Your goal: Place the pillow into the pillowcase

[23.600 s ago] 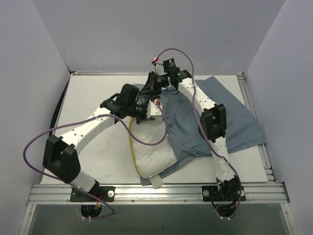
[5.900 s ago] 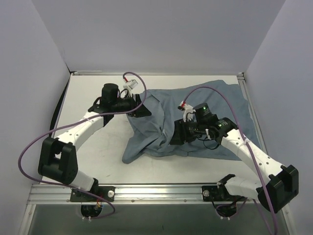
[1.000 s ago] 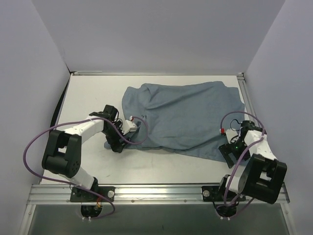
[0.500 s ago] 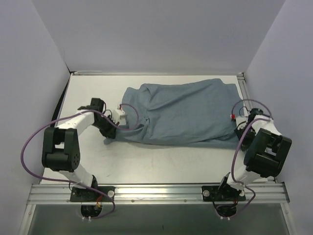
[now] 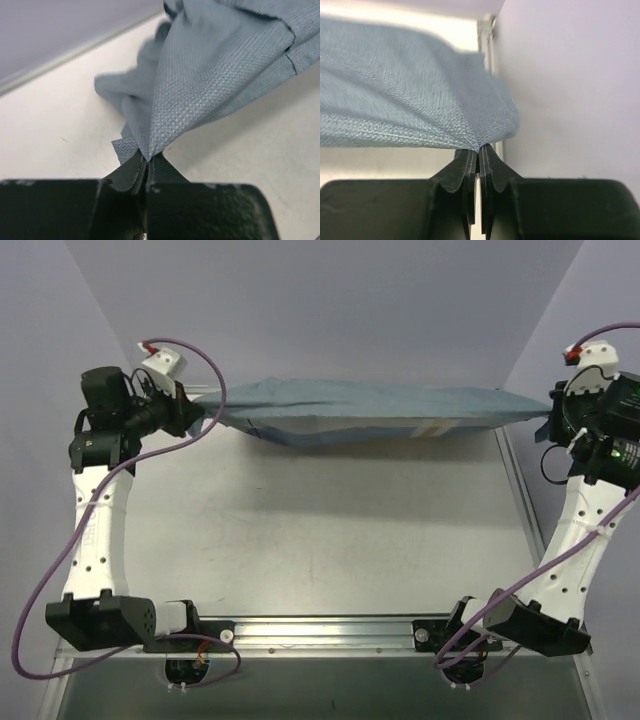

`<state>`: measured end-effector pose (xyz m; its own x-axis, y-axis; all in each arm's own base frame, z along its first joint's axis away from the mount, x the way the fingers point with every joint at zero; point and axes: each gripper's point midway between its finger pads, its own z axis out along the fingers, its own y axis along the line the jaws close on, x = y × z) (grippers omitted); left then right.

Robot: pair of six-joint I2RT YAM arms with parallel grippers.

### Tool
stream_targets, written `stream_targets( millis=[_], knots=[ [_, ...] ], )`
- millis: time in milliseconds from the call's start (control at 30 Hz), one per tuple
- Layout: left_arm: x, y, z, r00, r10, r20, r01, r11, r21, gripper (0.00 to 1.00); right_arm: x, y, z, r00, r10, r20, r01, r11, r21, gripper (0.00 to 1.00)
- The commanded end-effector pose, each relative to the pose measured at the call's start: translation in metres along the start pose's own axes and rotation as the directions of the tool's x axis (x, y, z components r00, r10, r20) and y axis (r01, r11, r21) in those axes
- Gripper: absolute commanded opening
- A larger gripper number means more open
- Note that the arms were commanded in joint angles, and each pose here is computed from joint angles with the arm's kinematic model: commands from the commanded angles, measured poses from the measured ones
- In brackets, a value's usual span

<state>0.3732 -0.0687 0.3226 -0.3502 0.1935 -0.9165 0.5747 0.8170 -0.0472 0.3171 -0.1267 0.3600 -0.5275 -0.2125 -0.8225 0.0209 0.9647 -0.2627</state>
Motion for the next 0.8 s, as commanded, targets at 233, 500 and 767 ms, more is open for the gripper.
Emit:
stream_targets(
  millis=[233,500,767],
  knots=[
    [-0.178,0.029,-0.146,0.852,0.154,0.501,0.072,0.912,-0.403,0.00,-0.106,-0.079,-0.109,0.935,-0.007,0.354,-0.112,0.942,0.316,0.00],
    [-0.143,0.065,-0.071,0.925,0.096,0.368,0.030,0.946,-0.323,0.00,-0.091,-0.061,0.017,0.982,0.012,0.189,-0.050,0.978,0.202,0.00],
    [-0.021,0.153,0.095,0.990,-0.126,0.067,0.140,0.942,-0.306,0.01,-0.027,0.028,0.220,0.995,-0.080,-0.060,0.085,0.993,0.081,0.11]
  ],
)
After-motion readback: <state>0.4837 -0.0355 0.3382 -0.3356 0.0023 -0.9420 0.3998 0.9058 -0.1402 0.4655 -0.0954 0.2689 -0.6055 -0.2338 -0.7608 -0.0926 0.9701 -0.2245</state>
